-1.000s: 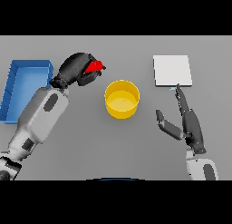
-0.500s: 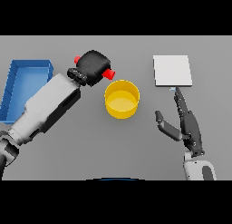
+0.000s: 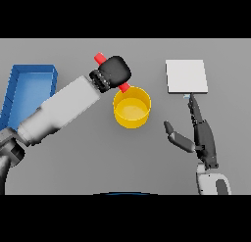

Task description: Pick up the red beaker and tilt it to pour out 1 green nut into yellow bowl. Pick up the yellow bowl and place it on the metallic measuring scale.

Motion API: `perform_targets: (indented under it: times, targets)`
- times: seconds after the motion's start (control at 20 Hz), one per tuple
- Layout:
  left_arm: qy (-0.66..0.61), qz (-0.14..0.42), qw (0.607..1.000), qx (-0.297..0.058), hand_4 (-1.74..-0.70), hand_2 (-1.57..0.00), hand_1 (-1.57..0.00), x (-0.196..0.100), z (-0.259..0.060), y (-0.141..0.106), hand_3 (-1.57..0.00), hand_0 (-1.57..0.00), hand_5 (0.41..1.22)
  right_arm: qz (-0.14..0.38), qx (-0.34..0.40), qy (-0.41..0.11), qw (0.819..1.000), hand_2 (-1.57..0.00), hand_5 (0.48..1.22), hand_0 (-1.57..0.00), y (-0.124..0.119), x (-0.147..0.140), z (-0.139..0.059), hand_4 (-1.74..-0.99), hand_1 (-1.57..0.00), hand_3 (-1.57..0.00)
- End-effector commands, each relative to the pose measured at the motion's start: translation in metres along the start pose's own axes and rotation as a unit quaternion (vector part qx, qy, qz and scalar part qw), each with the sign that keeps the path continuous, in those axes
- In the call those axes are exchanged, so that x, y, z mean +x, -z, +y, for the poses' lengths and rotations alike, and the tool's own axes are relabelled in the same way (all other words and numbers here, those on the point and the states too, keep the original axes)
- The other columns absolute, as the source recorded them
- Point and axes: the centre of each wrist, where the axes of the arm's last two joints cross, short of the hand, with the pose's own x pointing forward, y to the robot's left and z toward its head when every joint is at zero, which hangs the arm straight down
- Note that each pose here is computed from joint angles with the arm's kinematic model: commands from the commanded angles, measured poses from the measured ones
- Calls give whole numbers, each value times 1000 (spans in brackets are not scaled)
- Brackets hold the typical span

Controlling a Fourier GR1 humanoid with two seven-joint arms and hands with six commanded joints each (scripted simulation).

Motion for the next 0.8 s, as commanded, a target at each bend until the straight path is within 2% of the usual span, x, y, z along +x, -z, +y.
perform_targets:
  times: [0.0,0.2,0.4,0.55,0.75]
  targets:
    - [22,-5,1000,-1,-1733,-1571,-1571,-2,4,0,-1525,-1571,1220,0,-2,0,1000,1,578,1,-1,-1,1,-1193,1,1]
    - [111,-13,994,-13,-1738,-1571,-1571,2,16,4,-1552,-1571,1221,2,0,-4,1000,1,567,1,2,0,1,-1152,1,1]
    - [184,-26,982,-27,-1736,-1571,-1571,7,14,8,-1563,-1571,1221,3,-4,2,1000,1,565,1,3,-3,-3,-1130,1,1]
    - [231,-32,972,-29,-1733,-1571,-1571,9,14,10,-1567,-1571,1221,-6,-1,-7,1000,1,578,1,0,-2,-4,-1136,1,1]
    - [294,-31,955,-22,-1733,-1571,-1571,16,32,15,-1569,-1571,1221,-7,-8,-1,1000,1,577,1,0,1,-2,-1130,1,1]
